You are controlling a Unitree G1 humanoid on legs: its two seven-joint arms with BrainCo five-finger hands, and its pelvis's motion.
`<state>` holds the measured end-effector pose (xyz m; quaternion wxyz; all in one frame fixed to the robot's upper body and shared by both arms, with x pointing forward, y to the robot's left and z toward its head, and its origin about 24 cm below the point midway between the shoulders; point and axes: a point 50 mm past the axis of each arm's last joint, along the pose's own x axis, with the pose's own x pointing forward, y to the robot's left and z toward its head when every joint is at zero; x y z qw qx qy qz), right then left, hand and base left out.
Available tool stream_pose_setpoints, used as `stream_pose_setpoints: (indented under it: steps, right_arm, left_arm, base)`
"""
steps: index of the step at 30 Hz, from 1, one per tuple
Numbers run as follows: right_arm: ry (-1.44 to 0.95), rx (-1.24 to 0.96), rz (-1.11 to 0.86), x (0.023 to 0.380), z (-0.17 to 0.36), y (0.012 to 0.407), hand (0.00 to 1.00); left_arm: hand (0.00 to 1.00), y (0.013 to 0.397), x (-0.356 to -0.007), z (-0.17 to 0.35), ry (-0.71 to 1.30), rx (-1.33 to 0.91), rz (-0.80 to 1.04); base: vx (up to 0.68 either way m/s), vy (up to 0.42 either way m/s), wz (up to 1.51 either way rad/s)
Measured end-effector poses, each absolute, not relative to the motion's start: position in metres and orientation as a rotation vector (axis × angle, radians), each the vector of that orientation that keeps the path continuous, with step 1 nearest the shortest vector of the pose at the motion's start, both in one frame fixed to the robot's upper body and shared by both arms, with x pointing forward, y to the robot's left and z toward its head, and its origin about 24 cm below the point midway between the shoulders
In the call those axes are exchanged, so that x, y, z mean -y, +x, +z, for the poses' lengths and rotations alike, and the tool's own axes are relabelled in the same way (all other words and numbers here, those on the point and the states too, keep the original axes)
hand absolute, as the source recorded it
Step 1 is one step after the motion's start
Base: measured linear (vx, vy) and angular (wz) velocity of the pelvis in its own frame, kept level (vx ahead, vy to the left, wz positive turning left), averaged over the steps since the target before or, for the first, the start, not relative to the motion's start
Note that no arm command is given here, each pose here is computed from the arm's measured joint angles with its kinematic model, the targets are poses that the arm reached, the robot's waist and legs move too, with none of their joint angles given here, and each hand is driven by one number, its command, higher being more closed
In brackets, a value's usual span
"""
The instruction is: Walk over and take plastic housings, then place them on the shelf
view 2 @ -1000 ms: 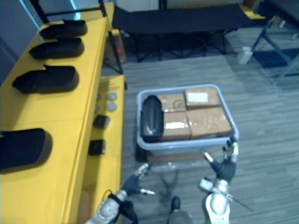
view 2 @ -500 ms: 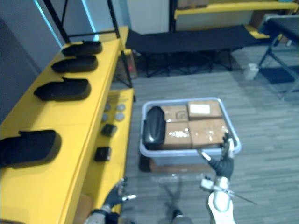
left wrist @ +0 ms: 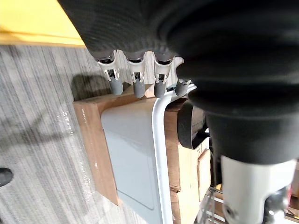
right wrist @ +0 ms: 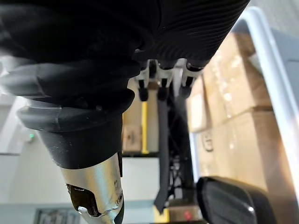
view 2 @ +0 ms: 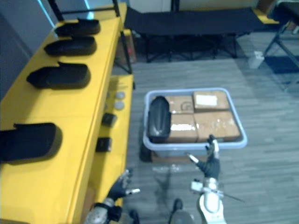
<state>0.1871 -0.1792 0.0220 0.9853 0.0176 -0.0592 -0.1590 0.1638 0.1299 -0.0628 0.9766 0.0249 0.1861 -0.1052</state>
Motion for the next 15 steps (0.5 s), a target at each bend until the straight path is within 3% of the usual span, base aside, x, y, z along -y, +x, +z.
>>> stream_pose_setpoints:
  steps: [5,8,11,15]
  right_arm:
    - [0.045,0.147,-0.205,0.167,0.021,0.192,0.0]
    - [0.059,0.216,-0.163,0.16,0.032,0.201,0.0]
    - [0.069,0.244,-0.153,0.156,0.037,0.205,0.0]
    - [0.068,0.227,-0.16,0.157,0.035,0.202,0.0]
  left_arm:
    - [0.0,0.177,-0.173,-0.055,0.14,-0.338,-0.017]
    - [0.0,0.184,-0.195,-0.049,0.198,-0.328,0.035]
    - [0.0,0.188,-0.199,-0.052,0.215,-0.365,0.038]
    - [0.0,0.186,-0.199,-0.059,0.166,-0.411,0.075]
  base:
    - [-0.03,0.044,-0.2]
    - [0.03,-0.208,-0.13]
    - [0.06,-0.399,0.24]
    - [0.05,-0.755,0.67]
